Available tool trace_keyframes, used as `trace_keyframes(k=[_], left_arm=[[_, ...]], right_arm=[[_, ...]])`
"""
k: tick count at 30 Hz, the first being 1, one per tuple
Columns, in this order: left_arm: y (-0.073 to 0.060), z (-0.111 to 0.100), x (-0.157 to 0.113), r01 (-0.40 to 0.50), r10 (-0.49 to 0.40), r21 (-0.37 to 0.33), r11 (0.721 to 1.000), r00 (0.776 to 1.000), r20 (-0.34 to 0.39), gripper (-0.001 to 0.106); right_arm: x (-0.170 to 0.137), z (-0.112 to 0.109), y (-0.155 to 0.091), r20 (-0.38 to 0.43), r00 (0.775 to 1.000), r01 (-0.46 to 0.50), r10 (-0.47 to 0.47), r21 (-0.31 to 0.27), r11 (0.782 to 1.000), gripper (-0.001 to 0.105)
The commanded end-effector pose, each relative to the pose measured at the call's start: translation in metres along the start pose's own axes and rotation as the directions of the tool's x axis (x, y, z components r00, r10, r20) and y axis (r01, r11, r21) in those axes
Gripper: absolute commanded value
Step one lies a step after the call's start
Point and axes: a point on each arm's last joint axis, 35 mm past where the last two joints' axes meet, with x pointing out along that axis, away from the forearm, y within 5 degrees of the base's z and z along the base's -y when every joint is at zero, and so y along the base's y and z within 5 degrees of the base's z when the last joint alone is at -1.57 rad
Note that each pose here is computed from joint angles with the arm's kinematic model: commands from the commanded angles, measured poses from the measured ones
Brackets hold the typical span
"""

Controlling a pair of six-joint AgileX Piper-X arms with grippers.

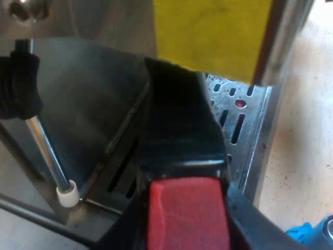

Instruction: Put the handle in the coffee machine

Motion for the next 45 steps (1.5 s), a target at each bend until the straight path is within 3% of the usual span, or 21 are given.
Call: trace_keyframes(k=[1,10,16,21,26,27,30,32,34,37,40,45], left_arm=[[-0.012,0.019,-0.007,0.186,-0.2,0.076,0.979,0.947,0.25,0.0],[-0.022,0.019,-0.011,0.193,-0.223,0.135,0.972,0.94,0.26,0.0],[-0.024,0.019,-0.011,0.213,-0.238,0.12,0.97,0.932,0.275,0.0],[-0.026,0.011,-0.009,0.176,-0.205,0.152,0.973,0.956,0.208,0.0],[-0.028,0.013,-0.01,0.226,-0.266,0.161,0.961,0.915,0.303,0.0],[-0.028,0.013,-0.01,0.226,-0.266,0.161,0.961,0.915,0.303,0.0],[-0.028,0.012,-0.01,0.202,-0.245,0.177,0.963,0.931,0.27,0.0],[-0.027,0.012,-0.009,0.19,-0.235,0.189,0.963,0.938,0.254,0.0],[-0.027,0.012,-0.009,0.19,-0.235,0.189,0.963,0.938,0.254,0.0],[-0.027,0.012,-0.009,0.19,-0.235,0.189,0.963,0.938,0.254,0.0],[-0.027,0.012,-0.009,0.19,-0.235,0.189,0.963,0.938,0.254,0.0],[-0.027,0.012,-0.009,0.193,-0.235,0.181,0.964,0.938,0.254,0.0]], right_arm=[[0.001,0.003,-0.001,0.009,1.0,0.006,-0.006,0.007,1.0,0.104],[0.001,0.003,-0.001,0.009,1.0,0.006,-0.006,0.007,1.0,0.104],[0.001,0.003,-0.001,0.009,1.0,0.004,-0.004,0.007,1.0,0.104],[0.001,0.003,-0.001,0.009,1.0,0.002,-0.002,0.007,1.0,0.104],[0.001,-0.003,-0.003,-0.04,0.998,0.042,-0.043,-0.038,0.998,0.103],[0.002,-0.004,-0.003,-0.047,0.998,0.044,-0.046,-0.045,0.998,0.102],[0.006,-0.012,-0.006,-0.083,0.995,0.044,-0.051,-0.078,0.996,0.084],[0.011,-0.018,-0.006,-0.096,0.994,0.039,-0.047,-0.086,0.996,0.06],[0.017,-0.026,-0.007,-0.111,0.993,0.029,-0.039,-0.093,0.995,0.049],[0.027,-0.037,-0.007,-0.114,0.992,0.038,-0.048,-0.086,0.996,0.048],[0.04,-0.047,-0.008,-0.066,0.995,0.077,-0.079,-0.033,0.997,0.05],[0.06,-0.058,-0.011,-0.018,0.992,0.128,-0.127,0.025,0.992,0.042]])
